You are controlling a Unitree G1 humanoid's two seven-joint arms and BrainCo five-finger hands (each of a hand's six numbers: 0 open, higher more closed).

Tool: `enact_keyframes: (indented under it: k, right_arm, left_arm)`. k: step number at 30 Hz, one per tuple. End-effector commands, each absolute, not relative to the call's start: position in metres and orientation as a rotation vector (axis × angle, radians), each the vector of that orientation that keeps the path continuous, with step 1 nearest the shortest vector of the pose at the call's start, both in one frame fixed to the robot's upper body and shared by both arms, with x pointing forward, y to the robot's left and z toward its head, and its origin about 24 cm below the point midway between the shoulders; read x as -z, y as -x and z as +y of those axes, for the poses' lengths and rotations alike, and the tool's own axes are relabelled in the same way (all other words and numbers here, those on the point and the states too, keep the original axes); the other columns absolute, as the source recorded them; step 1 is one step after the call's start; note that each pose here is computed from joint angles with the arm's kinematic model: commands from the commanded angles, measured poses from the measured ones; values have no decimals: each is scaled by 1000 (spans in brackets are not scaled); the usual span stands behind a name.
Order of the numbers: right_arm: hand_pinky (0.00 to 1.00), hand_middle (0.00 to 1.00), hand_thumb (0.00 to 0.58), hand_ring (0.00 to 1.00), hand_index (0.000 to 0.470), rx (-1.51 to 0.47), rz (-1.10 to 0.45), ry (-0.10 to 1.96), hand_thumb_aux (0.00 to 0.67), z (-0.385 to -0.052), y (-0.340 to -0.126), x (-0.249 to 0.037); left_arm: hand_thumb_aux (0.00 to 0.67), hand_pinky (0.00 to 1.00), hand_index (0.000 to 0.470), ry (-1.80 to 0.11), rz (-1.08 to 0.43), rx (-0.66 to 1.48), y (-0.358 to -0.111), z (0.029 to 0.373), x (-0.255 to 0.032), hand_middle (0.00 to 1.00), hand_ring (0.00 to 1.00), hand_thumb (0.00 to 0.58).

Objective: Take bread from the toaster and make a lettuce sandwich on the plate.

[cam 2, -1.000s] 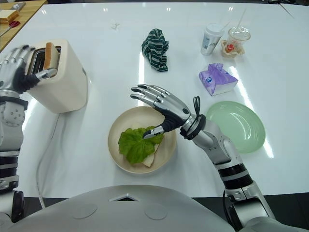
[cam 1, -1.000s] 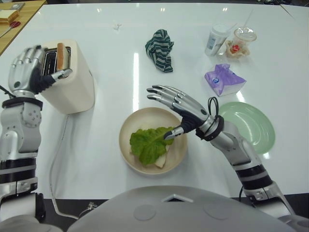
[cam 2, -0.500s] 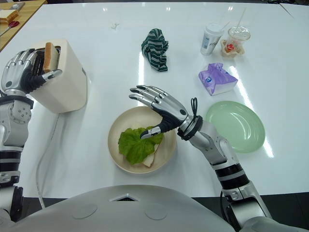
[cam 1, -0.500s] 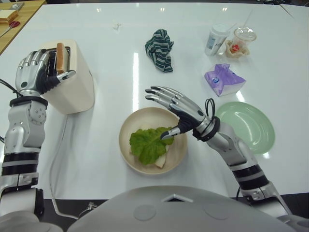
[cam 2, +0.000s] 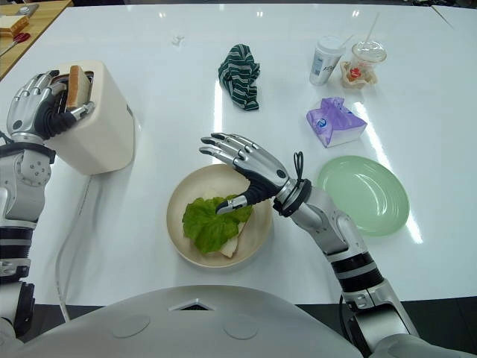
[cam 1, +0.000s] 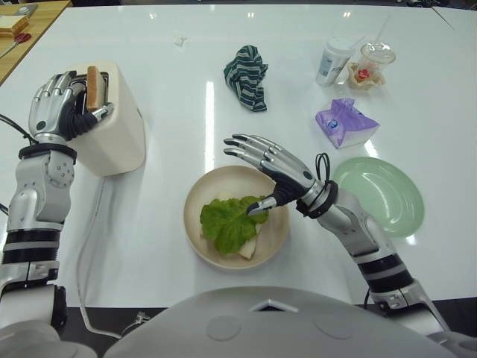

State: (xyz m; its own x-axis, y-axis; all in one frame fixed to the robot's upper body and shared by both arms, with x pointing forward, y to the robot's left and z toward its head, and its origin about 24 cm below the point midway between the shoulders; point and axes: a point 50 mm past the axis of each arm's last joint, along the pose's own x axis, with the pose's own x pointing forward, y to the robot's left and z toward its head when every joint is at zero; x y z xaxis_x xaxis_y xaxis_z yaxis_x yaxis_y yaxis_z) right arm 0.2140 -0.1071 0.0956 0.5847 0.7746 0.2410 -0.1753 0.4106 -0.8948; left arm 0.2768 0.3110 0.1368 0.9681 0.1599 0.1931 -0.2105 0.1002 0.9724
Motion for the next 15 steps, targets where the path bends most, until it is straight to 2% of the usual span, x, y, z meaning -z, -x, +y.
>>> enact_keyframes:
  k: [1, 9, 15]
  right_arm:
    - [0, 0, 0, 0, 0, -667, -722, 979, 0, -107, -216, -95]
    - [0, 0, 0, 0, 0, -663, -715, 970, 0, -107, -217, -94]
    - [0, 0, 0, 0, 0, -660, -712, 963, 0, -107, -219, -93]
  left_arm:
    - [670, 0, 470, -1437, -6, -217, -276, 312, -129, 0, 0, 580]
    - [670, 0, 470, -1380, -88, -222, -277, 304, -134, 0, 0, 580]
    - [670, 0, 470, -1338, -288, -384, -273, 301, -167, 0, 0, 580]
